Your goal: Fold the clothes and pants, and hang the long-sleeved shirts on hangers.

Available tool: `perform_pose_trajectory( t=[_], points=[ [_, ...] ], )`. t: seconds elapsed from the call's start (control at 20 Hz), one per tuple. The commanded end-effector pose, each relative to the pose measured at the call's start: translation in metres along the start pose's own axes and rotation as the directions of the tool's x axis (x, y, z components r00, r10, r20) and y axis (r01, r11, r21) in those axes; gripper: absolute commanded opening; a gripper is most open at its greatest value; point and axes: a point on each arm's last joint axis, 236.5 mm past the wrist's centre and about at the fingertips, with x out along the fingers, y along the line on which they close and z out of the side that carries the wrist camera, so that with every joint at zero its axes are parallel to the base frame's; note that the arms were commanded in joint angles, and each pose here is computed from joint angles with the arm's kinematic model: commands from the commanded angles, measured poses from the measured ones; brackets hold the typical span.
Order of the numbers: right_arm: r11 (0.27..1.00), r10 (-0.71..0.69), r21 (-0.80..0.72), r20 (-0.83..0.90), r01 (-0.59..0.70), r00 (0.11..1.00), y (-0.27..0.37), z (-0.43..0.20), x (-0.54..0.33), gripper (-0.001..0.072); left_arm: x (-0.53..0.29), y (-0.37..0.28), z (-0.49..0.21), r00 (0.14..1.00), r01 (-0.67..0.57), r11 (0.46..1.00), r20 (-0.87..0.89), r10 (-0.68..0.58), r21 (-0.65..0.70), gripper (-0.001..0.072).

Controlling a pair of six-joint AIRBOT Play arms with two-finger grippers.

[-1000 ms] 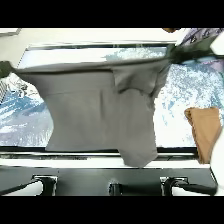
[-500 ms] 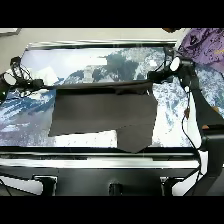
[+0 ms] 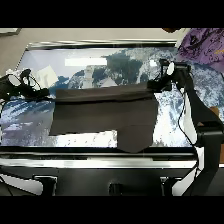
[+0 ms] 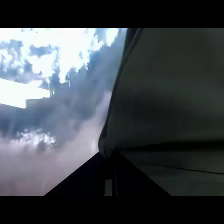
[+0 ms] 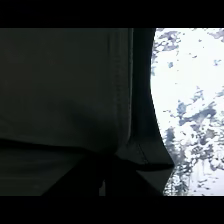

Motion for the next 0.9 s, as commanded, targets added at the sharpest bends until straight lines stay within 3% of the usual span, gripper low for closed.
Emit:
perform_pose_trajectory(
  t=[0.0,0.4,0.45,0.55,0.6,0.65,0.7,0.75,0.8,0.85],
  points=[
    [1.000,-0.008,0.001,-0.093,0.009,0.996,-0.003,-0.021,0.015,0.0025,0.011,-0.014,-0.025,0.994,0.013,1.000,-0.107,-0.013,-0.001,0.0018],
    [1.000,-0.013,0.002,-0.155,0.013,0.988,-0.005,-0.035,0.019,0.0026,0.035,-0.042,-0.054,0.974,0.019,0.999,-0.225,-0.008,0.050,0.0022],
    [1.000,-0.009,0.003,-0.156,0.009,0.988,-0.003,-0.035,0.019,0.0026,0.035,-0.042,-0.054,0.974,0.018,0.999,-0.224,-0.008,0.042,0.0055],
    [1.000,0.009,0.010,-0.157,-0.008,0.988,0.001,-0.035,0.019,0.0072,0.034,-0.042,-0.053,0.975,0.017,0.999,-0.223,-0.008,0.039,0.0185],
    [1.000,0.021,0.014,-0.160,-0.019,0.987,0.003,-0.036,0.019,0.0115,0.034,-0.042,-0.053,0.975,0.016,0.999,-0.221,-0.008,0.037,0.0202],
    [0.999,0.039,0.021,-0.169,-0.036,0.985,0.008,-0.038,0.018,0.0200,0.032,-0.041,-0.052,0.976,0.015,0.999,-0.217,-0.008,0.029,0.0285],
    [0.999,0.050,0.025,-0.185,-0.046,0.981,0.010,-0.042,0.016,0.0293,0.030,-0.039,-0.050,0.978,0.009,1.000,-0.211,-0.006,0.013,0.0584],
    [0.998,0.058,0.027,-0.203,-0.054,0.977,0.013,-0.047,0.012,0.0390,0.024,-0.033,-0.047,0.980,-0.007,1.000,-0.197,0.006,-0.005,0.0720],
    [0.999,0.051,0.020,-0.218,-0.047,0.975,0.011,-0.051,0.005,0.0442,0.016,-0.024,-0.043,0.983,-0.029,0.999,-0.183,0.025,-0.015,0.0720],
    [0.999,0.051,0.019,-0.216,-0.048,0.975,0.007,-0.051,-0.007,0.0442,0.004,-0.013,-0.039,0.986,-0.049,0.999,-0.162,0.045,-0.022,0.0720]
  ],
)
